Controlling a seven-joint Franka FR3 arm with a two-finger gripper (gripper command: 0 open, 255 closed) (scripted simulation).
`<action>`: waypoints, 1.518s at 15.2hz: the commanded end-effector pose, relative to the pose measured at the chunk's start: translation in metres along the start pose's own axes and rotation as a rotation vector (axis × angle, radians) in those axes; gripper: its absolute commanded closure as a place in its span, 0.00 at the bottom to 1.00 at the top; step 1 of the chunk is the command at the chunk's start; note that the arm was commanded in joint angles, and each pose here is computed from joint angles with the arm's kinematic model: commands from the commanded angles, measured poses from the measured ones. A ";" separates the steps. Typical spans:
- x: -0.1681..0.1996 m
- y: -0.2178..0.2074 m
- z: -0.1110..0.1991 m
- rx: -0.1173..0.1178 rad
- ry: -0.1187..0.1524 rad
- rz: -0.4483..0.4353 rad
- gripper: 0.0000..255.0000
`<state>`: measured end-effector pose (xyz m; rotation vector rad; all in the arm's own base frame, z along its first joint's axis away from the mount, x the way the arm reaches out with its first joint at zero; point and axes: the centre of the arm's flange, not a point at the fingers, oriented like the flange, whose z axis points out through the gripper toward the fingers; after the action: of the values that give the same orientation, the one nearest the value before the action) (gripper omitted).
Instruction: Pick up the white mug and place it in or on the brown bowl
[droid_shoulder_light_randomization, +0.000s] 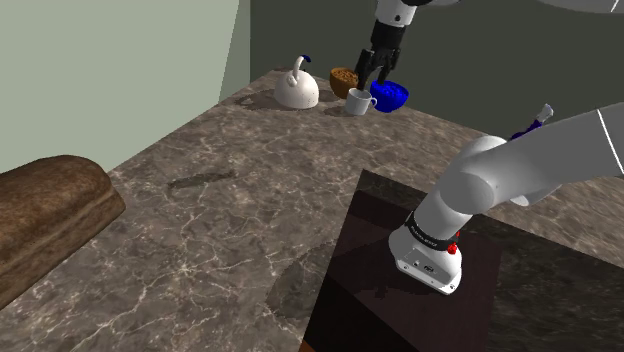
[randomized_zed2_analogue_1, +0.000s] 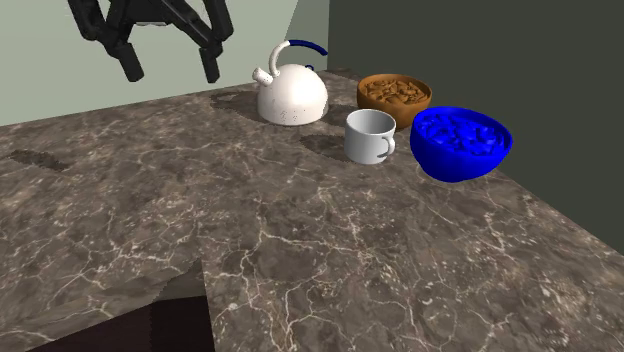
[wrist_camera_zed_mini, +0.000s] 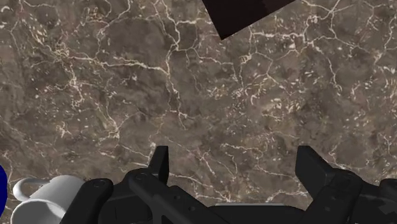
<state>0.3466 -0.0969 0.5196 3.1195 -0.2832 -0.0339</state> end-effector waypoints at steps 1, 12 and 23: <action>0.018 0.015 0.012 -0.004 0.007 0.009 0.00; 0.104 0.104 0.080 -0.021 0.034 0.061 0.00; 0.186 0.199 0.145 -0.037 0.061 0.113 0.00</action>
<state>0.4851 -0.3142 0.3781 3.0586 -0.4450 0.0511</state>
